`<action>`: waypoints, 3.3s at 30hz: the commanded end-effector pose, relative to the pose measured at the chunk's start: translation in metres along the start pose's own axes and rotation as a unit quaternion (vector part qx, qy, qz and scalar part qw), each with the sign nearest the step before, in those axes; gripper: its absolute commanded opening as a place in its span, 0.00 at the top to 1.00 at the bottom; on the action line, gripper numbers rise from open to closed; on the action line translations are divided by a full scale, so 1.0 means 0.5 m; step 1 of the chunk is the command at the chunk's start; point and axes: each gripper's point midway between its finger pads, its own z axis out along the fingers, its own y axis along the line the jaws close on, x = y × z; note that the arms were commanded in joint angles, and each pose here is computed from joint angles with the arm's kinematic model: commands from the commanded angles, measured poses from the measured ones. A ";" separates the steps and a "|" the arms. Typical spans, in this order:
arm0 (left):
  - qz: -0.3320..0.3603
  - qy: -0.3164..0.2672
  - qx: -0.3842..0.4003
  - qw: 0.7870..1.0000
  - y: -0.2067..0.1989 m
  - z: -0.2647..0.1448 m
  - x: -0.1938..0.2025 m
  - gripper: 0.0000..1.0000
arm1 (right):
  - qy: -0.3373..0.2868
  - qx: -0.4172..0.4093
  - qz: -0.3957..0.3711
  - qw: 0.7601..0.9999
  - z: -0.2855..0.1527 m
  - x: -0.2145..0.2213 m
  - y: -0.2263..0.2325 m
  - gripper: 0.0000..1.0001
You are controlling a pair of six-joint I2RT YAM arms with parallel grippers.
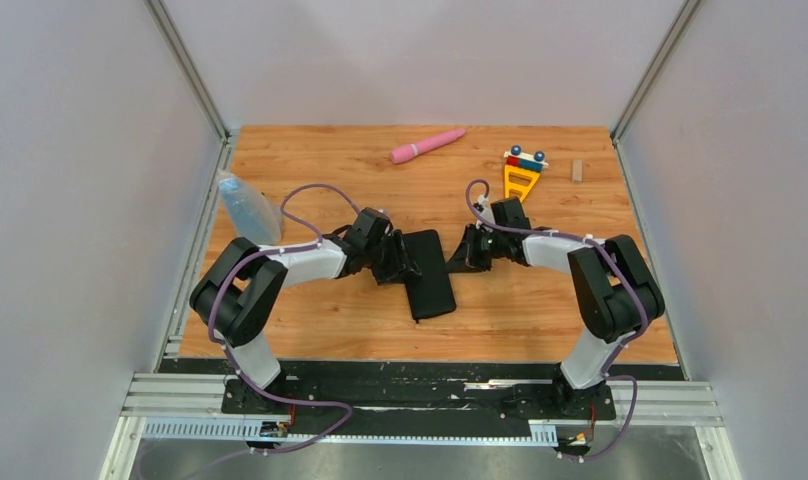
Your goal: Sort the hair-cutting tools
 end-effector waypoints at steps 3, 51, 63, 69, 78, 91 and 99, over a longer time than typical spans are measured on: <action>0.014 0.008 0.034 0.999 -0.034 0.003 0.009 0.42 | -0.009 -0.024 -0.033 0.999 0.017 -0.036 0.036 1.00; -0.094 -0.056 0.008 0.994 0.023 -0.008 -0.001 1.00 | -0.003 0.081 -0.118 0.990 -0.043 0.199 0.145 0.57; -0.113 -0.064 0.019 0.991 0.016 -0.011 -0.005 1.00 | 0.037 0.120 -0.111 0.986 0.017 0.235 0.117 0.63; -0.119 -0.069 0.023 0.990 0.015 -0.015 -0.007 1.00 | 0.046 0.121 -0.123 0.984 0.045 0.236 0.122 0.66; -0.120 -0.075 0.021 0.990 0.015 -0.020 -0.011 1.00 | 0.050 0.138 -0.123 0.981 0.062 0.234 0.109 0.83; -0.133 -0.112 -0.039 0.984 0.100 -0.032 -0.107 1.00 | 0.136 0.158 -0.130 0.969 0.008 0.304 0.074 1.00; -0.131 -0.124 -0.062 0.982 0.136 -0.042 -0.172 1.00 | 0.158 0.175 -0.134 0.963 -0.006 0.328 0.041 1.00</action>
